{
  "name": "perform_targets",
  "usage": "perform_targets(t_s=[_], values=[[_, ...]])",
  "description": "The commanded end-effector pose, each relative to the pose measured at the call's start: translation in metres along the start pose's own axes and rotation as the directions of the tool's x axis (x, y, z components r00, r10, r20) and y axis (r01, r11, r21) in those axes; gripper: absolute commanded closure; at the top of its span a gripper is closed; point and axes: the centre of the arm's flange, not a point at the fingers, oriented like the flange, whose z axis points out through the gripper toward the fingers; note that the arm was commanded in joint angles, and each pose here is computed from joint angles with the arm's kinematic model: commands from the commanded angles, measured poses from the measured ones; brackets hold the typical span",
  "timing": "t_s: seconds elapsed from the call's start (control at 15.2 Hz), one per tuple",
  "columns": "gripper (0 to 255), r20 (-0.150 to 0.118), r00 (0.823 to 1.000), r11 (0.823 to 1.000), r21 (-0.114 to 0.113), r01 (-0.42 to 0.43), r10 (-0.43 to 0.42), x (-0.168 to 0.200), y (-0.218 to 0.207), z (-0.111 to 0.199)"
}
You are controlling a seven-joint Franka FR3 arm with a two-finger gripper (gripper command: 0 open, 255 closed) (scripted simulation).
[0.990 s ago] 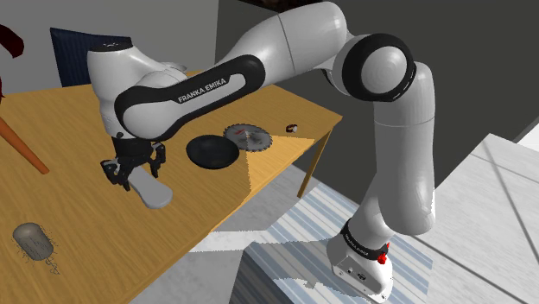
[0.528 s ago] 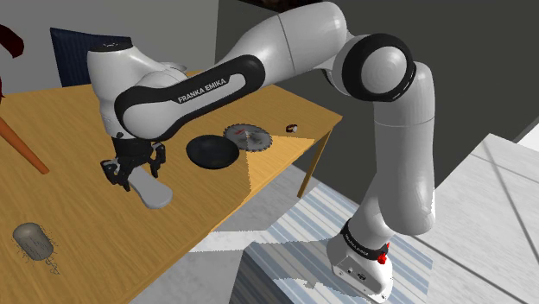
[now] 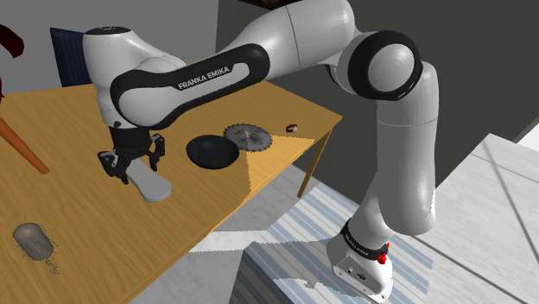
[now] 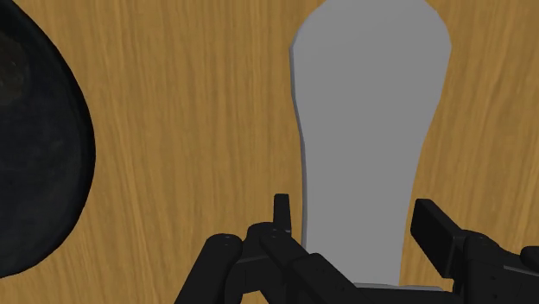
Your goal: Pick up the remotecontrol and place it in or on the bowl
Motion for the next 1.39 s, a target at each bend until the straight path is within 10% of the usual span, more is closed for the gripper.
perform_targets(t_s=[0.0, 1.32], values=[[255, 0.0, 1.0, 1.0, 0.0, 0.0, 0.0, 0.0, 0.0, -0.011], [255, 0.0, 1.0, 1.0, 0.0, 0.0, 0.0, -0.011, 0.054, -0.095]])
